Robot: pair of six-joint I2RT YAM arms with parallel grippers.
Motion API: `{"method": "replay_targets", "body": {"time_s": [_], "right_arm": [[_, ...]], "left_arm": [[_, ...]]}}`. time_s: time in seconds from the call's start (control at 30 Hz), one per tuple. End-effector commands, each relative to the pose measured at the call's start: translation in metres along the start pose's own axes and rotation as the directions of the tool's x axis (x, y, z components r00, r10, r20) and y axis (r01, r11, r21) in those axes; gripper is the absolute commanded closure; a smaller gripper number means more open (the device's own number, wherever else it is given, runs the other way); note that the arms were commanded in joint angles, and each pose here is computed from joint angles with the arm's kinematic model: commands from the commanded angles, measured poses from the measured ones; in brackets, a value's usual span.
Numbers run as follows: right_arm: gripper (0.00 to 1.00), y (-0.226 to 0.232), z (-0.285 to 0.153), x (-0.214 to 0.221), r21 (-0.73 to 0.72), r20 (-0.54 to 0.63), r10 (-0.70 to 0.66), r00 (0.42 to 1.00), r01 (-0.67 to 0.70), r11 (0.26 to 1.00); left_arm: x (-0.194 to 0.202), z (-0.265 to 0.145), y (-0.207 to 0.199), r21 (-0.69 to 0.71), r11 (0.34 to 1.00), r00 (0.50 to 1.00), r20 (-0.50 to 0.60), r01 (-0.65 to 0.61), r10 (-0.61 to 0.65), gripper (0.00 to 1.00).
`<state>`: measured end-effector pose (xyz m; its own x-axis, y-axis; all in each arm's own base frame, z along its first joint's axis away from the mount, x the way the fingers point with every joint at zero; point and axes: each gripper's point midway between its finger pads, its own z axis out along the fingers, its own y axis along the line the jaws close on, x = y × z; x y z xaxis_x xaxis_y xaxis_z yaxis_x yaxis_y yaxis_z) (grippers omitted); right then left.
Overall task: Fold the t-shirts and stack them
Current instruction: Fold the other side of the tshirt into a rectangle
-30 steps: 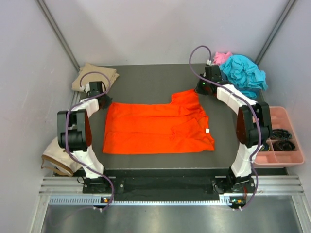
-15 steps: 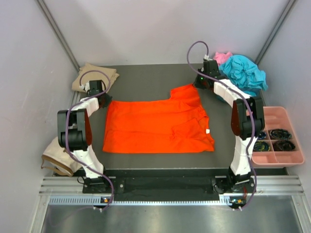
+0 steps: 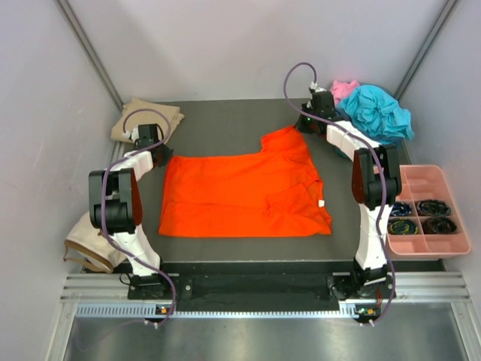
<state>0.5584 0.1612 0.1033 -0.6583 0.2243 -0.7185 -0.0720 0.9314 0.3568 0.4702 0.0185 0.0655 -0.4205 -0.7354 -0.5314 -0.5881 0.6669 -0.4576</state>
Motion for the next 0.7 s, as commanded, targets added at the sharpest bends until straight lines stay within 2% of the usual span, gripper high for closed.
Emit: {"method": "replay_targets", "body": {"time_s": [0.0, 0.3, 0.43, 0.67], "right_arm": [[1.0, 0.017, -0.009, -0.047, -0.06, 0.126, -0.036, 0.991, 0.044, 0.997], [1.0, 0.01, -0.043, -0.037, -0.003, 0.091, -0.027, 0.996, 0.027, 1.0], [1.0, 0.001, -0.054, -0.008, 0.024, 0.02, -0.002, 1.0, 0.002, 1.0], [1.0, -0.015, -0.079, 0.023, 0.098, -0.035, 0.052, 0.998, -0.048, 0.994]], "left_arm": [[-0.012, -0.003, -0.009, 0.034, 0.999, 0.999, 0.032, -0.009, 0.008, 1.0], [-0.018, -0.02, 0.004, 0.021, 1.0, 0.998, 0.056, 0.003, -0.004, 1.0], [-0.015, -0.024, 0.01, 0.024, 1.0, 0.999, 0.052, 0.015, -0.016, 1.0], [-0.003, -0.03, 0.023, 0.01, 1.0, 0.999, 0.035, 0.023, -0.023, 1.0]]}}
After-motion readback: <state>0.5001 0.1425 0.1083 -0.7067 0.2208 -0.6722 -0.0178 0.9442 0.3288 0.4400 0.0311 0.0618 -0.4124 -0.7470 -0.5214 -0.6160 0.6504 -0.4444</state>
